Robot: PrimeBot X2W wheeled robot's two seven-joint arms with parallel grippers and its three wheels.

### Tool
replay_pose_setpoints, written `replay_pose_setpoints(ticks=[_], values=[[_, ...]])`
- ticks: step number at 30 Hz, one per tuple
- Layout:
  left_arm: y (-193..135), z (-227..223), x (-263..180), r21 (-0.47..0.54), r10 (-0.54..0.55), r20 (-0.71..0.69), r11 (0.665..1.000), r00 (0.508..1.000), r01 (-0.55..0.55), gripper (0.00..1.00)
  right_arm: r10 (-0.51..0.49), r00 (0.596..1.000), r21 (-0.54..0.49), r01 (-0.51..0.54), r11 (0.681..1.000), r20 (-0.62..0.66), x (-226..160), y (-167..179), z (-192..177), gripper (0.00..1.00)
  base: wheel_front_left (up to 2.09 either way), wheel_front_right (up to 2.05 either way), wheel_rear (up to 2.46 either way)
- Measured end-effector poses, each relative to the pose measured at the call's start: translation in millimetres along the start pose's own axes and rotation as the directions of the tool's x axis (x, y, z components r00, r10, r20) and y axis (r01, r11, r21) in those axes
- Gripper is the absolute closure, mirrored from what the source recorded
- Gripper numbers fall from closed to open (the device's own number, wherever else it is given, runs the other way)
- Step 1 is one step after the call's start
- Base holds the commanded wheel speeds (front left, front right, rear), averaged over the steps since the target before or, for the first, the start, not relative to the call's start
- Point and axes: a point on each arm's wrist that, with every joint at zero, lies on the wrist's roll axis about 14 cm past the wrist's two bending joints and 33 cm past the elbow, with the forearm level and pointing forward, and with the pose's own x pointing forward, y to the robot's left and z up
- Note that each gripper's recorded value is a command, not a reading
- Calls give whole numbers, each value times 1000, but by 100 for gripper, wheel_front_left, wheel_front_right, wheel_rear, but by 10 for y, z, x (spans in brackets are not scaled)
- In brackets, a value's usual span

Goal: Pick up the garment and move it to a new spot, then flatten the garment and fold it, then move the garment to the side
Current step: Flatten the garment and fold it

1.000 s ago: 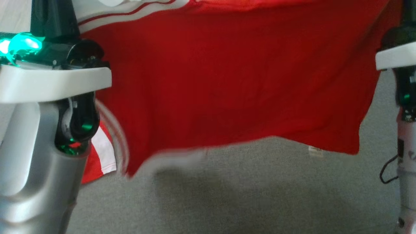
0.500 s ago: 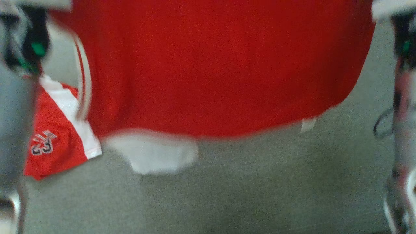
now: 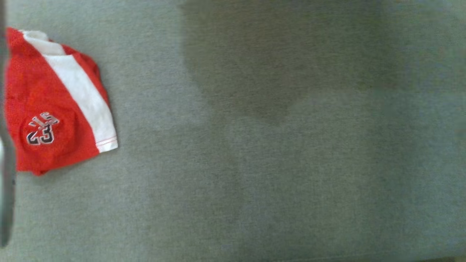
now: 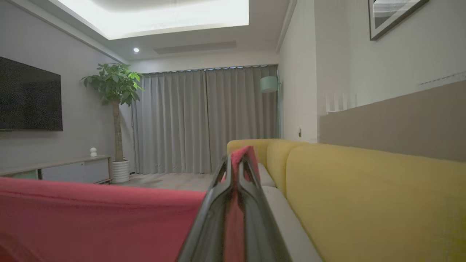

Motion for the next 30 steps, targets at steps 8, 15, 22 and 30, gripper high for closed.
replay_pose_setpoints(ticks=[8,15,22,30], values=[[-288,-1253,-948,-40,-64,-332,998,941,54,100,-42,943,99,79,992,-330,-857,-70,-1246,100,0,0,0],[-439,-1689,-1885,-71,-113,-511,994,852,89,100,-19,846,138,109,984,-532,-1563,3,-1710,100,0,0,0],[-464,-1709,-2673,-97,-138,-627,990,767,99,100,28,768,104,50,993,-640,-1924,-43,-1656,100,0,0,0],[-551,-1441,-3030,-123,-178,-654,984,735,128,100,96,680,70,-66,995,-727,-2306,-14,-1578,100,0,0,0]])
